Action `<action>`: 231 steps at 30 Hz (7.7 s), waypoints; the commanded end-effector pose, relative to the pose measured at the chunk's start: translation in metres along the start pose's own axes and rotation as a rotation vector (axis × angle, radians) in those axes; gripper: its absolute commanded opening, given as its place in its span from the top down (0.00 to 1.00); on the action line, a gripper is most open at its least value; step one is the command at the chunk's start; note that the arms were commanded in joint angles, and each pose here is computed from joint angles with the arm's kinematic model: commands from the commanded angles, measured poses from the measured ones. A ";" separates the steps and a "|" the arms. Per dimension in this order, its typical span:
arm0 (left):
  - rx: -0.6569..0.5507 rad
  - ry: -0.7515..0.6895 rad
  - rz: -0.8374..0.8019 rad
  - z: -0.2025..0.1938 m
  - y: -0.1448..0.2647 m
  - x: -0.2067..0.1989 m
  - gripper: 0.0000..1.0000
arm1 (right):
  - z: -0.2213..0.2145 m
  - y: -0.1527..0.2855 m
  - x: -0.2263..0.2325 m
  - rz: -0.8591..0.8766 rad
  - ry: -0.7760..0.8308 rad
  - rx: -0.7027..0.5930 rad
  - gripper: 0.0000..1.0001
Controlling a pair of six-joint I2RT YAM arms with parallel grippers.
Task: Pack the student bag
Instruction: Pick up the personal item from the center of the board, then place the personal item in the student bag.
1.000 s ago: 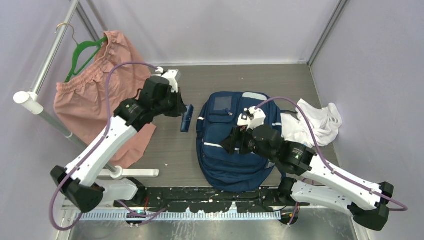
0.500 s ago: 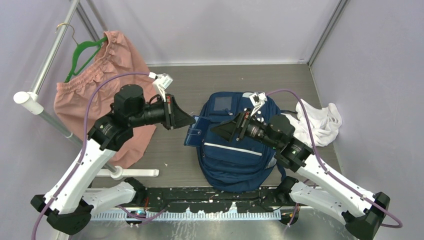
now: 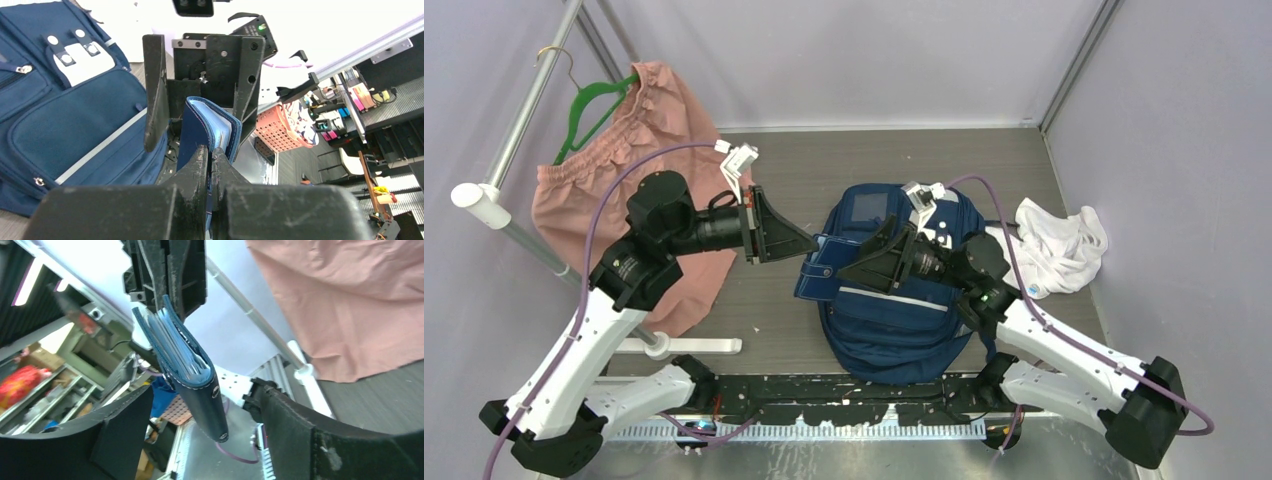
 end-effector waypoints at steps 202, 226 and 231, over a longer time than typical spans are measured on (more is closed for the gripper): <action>-0.264 0.256 0.633 -0.038 0.034 0.142 1.00 | -0.056 -0.013 -0.105 -0.822 0.416 0.713 0.99; -0.480 0.563 0.477 0.014 -0.021 0.157 1.00 | -0.009 -0.041 -0.143 -0.815 0.163 0.536 0.99; -0.485 0.616 0.459 0.015 -0.029 0.163 1.00 | -0.006 -0.038 -0.142 -0.828 0.178 0.522 0.99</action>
Point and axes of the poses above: each gripper's point midway between its finger pads, its own y axis back along the fingers, its own x axis along the line the jaws close on, z = x × y, the point moved 4 cm from there along y, back along the fingers, and after that the axes turned 13 degrees about y, right-handed, at the moved point
